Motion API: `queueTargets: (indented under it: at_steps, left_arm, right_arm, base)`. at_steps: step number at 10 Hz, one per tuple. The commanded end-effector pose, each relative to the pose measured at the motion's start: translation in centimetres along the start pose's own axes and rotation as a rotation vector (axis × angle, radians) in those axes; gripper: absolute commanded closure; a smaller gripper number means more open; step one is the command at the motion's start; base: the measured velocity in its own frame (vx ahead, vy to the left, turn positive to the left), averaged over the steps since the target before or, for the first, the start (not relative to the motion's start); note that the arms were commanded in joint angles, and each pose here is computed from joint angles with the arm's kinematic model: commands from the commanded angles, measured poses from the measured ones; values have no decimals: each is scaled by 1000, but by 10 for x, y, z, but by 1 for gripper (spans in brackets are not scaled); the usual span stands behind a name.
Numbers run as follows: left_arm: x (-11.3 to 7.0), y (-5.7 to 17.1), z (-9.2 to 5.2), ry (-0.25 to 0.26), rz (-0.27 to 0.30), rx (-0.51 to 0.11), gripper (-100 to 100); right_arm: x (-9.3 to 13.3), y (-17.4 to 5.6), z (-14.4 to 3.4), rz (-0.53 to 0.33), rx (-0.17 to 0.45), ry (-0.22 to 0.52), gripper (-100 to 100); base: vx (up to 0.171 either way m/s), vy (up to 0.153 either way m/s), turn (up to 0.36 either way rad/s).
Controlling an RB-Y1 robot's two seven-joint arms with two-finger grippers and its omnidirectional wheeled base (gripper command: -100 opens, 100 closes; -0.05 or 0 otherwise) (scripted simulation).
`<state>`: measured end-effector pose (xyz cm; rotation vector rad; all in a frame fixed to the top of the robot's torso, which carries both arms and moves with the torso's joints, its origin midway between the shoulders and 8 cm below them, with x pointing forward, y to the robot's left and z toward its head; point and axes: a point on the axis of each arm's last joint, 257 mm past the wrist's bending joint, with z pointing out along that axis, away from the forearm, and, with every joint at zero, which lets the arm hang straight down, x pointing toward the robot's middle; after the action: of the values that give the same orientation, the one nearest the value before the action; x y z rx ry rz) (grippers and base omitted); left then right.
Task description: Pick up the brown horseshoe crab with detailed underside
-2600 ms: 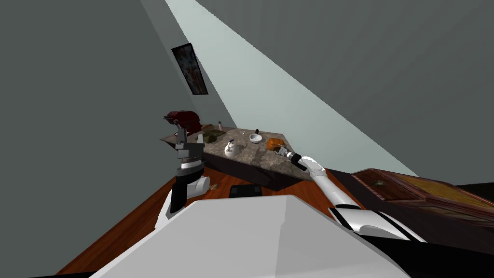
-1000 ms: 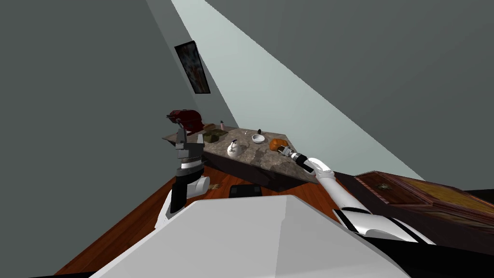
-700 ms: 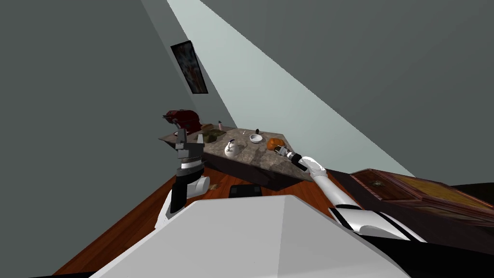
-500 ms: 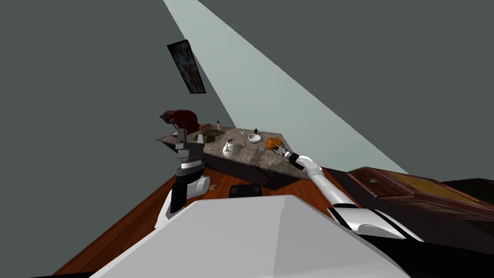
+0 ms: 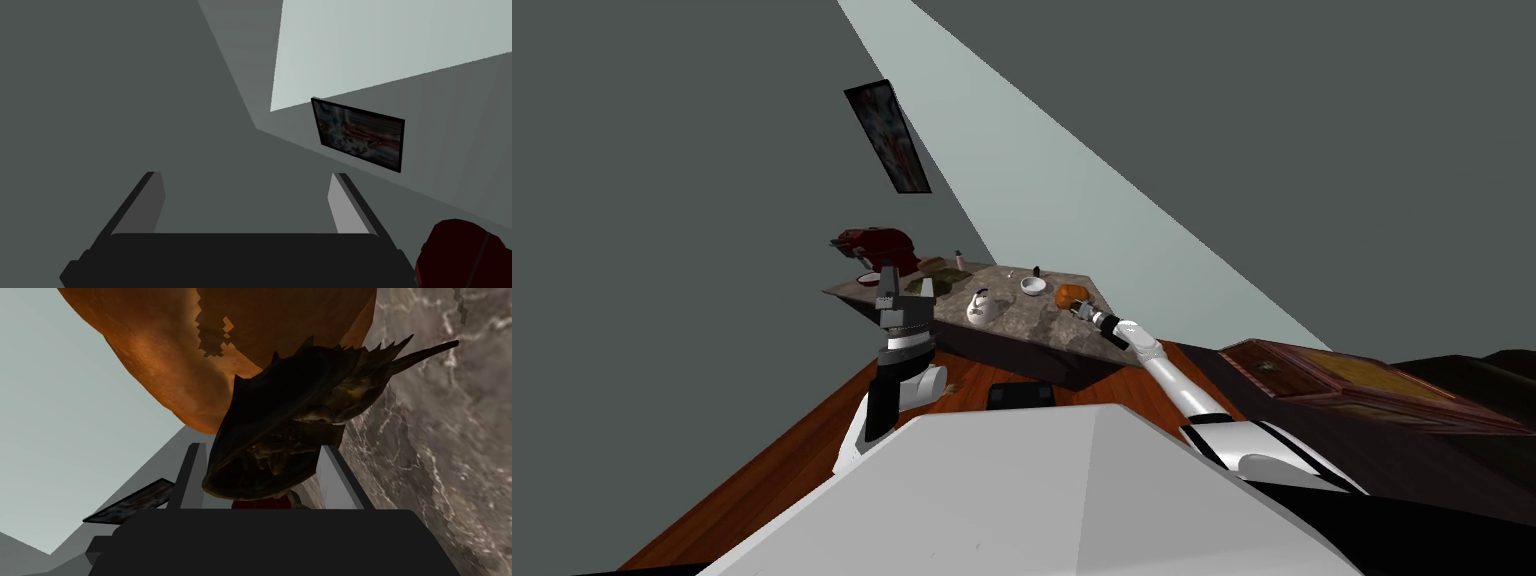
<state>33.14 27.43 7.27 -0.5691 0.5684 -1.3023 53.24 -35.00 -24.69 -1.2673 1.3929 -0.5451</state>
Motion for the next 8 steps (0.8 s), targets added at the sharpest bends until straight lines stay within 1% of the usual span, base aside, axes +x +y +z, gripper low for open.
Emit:
queueTargets:
  at_steps: [1, 2, 3, 4, 5, 6, 7, 8]
  left_arm:
    - [0, 0, 0, 0, 0, 0, 0]
    - [0, 0, 0, 0, 0, 0, 0]
    - [0, 0, 0, 0, 0, 0, 0]
    - [0, 0, 0, 0, 0, 0, 0]
    - [0, 0, 0, 0, 0, 0, 0]
    - [0, 0, 0, 0, 0, 0, 0]
    - [0, 0, 0, 0, 0, 0, 0]
    - [0, 0, 0, 0, 0, 0, 0]
  right_arm:
    - [-21, 2, 11, -11, 6, -17, 100]
    - [-20, 3, 11, 4, 1, -13, 100]
    - [-42, 3, 22, -14, 13, -36, 100]
    - [-41, 5, 22, -5, 8, -30, 100]
    - [-64, 4, 31, -18, 23, -56, 100]
    - [-63, 5, 31, -5, 19, -51, 100]
    - [-88, 4, 39, -18, 38, -81, 100]
    - [-86, 5, 39, -19, 35, -76, 100]
  base:
    - [-19, -60, -95]
    - [-19, -60, -40]
    - [-27, -94, -114]
    - [-15, -78, -23]
    - [-16, -85, -102]
    - [-11, -64, -29]
    - [-6, -71, -93]
    - [-13, -65, -33]
